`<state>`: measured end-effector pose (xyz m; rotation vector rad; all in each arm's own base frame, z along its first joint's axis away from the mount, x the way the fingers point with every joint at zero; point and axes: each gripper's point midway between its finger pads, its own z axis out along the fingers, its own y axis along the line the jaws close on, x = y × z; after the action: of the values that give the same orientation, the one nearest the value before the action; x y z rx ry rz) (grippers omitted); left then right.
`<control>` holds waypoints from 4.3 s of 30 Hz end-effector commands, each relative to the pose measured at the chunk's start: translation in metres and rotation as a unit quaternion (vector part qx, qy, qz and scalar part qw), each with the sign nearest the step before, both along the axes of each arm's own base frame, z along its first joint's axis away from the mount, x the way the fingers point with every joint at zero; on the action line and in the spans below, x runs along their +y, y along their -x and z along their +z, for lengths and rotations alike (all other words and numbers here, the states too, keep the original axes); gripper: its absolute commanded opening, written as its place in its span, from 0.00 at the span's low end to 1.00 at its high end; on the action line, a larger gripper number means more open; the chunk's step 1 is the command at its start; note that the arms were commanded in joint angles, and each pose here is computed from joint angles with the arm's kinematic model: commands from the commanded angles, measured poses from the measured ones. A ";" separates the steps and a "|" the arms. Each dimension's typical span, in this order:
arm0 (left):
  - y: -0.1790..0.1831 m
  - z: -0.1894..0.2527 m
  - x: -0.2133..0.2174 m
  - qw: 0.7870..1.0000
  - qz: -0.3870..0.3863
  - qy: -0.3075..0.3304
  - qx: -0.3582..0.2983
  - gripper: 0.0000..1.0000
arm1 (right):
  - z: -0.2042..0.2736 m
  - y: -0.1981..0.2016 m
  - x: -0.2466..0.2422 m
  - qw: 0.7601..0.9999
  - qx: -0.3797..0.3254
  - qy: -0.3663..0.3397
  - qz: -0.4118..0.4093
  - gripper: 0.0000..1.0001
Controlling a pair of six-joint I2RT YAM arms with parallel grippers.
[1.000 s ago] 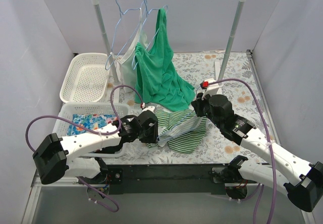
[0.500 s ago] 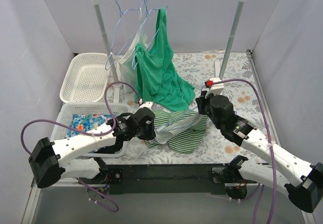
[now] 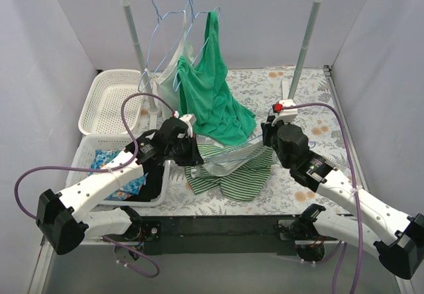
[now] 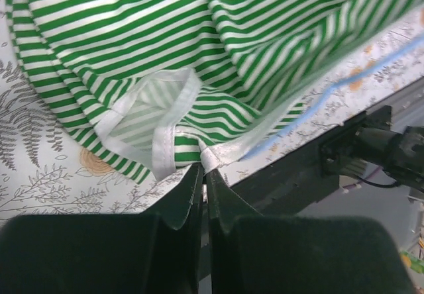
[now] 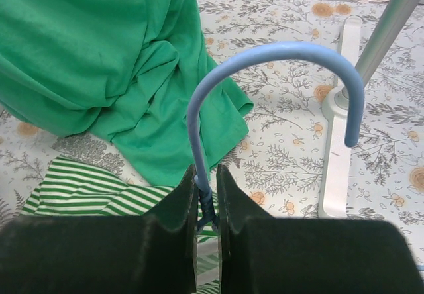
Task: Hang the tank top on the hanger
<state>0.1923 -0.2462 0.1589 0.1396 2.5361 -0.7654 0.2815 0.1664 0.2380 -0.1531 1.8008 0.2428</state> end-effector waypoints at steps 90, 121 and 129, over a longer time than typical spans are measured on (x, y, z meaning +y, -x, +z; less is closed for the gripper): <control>0.056 0.180 -0.008 0.941 -0.250 0.060 -0.219 0.50 | 0.224 0.049 0.129 0.967 -0.121 0.009 0.226 0.01; -0.002 0.186 -0.017 0.941 -0.077 0.044 -0.326 0.00 | 0.183 0.060 0.095 0.976 -0.088 -0.029 0.197 0.82; -0.035 0.214 -0.013 0.938 -0.010 -0.009 -0.347 0.00 | 0.133 0.065 0.045 0.986 -0.087 -0.088 0.114 0.83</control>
<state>0.2016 -0.2649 0.3256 0.4969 1.9585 -0.6438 0.2142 0.2325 0.3647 -0.4354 1.6393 0.4990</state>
